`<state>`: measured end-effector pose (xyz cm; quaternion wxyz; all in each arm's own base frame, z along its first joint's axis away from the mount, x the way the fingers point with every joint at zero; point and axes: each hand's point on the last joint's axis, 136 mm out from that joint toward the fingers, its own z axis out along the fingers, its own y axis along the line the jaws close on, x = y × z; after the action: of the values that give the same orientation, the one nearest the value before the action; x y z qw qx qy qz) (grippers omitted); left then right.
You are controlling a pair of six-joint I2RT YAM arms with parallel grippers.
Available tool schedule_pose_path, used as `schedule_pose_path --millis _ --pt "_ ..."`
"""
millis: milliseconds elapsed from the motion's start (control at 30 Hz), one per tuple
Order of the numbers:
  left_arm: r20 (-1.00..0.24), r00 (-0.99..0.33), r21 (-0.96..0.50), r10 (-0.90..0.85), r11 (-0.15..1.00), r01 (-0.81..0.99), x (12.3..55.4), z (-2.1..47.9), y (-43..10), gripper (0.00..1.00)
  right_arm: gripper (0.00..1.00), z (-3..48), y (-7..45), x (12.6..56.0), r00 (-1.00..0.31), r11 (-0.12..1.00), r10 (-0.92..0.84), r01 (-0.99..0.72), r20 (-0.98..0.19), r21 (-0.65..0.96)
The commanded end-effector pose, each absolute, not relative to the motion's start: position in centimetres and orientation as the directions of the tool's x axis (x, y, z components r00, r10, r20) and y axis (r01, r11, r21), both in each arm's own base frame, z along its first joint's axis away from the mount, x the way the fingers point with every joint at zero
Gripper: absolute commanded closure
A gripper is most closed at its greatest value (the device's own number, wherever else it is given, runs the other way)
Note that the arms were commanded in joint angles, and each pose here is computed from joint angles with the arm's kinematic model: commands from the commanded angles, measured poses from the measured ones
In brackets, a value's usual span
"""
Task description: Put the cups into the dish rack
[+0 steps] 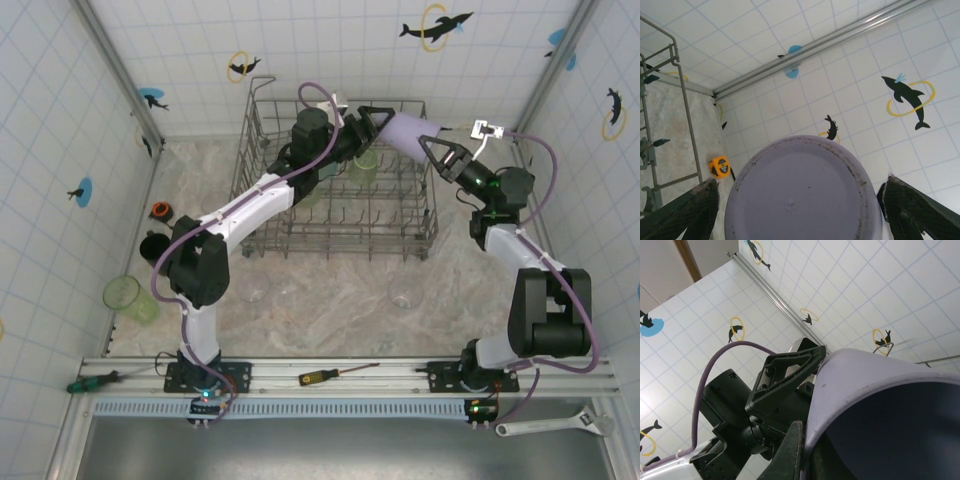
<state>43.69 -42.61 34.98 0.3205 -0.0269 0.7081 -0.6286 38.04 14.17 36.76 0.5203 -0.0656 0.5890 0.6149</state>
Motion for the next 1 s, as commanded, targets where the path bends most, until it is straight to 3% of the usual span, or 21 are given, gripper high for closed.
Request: schedule_pose_path --millis 0,133,267,467,567,733,767,967 --pt "-0.403 -0.814 -0.914 -0.418 0.147 0.378 43.5 35.4 -43.2 0.18 1.0 39.7 14.6 37.1 -0.372 0.217 0.572 -0.791 -0.731 0.572" --pt "-0.388 -0.828 -0.92 -0.403 0.118 0.374 43.3 35.5 -43.6 0.29 1.0 39.7 14.8 37.3 -0.378 0.213 0.564 -0.792 -0.734 0.572" --pt "-0.398 -0.826 -0.915 -0.398 0.107 0.39 43.2 35.9 -43.8 0.51 1.0 39.5 14.8 37.6 -0.385 0.214 0.564 -0.786 -0.73 0.58" --pt "-0.416 -0.821 -0.904 -0.391 0.078 0.421 43.5 36.6 -44.4 1.0 1.0 39.7 14.9 37.8 -0.387 0.243 0.546 -0.775 -0.743 0.583" --pt "-0.411 -0.819 -0.903 -0.401 0.058 0.425 43.8 36.6 -44.6 1.0 0.91 39.2 14.7 38.1 -0.385 0.289 0.534 -0.753 -0.753 0.591" --pt "-0.426 -0.8 -0.891 -0.423 0.044 0.451 44.2 36.9 -44.7 1.0 0.54 38.4 14.1 38.5 -0.402 0.386 0.497 -0.691 -0.769 0.611" --pt "-0.436 -0.789 -0.887 -0.434 0.06 0.457 44.6 36.9 -44.6 1.0 0.43 38.1 13.7 38.5 -0.401 0.417 0.493 -0.67 -0.772 0.614" --pt "-0.487 -0.727 -0.865 -0.484 0.15 0.479 46.7 36.6 -44.6 1.0 0.11 36.1 10.9 38.5 -0.403 0.572 0.476 -0.533 -0.782 0.623"
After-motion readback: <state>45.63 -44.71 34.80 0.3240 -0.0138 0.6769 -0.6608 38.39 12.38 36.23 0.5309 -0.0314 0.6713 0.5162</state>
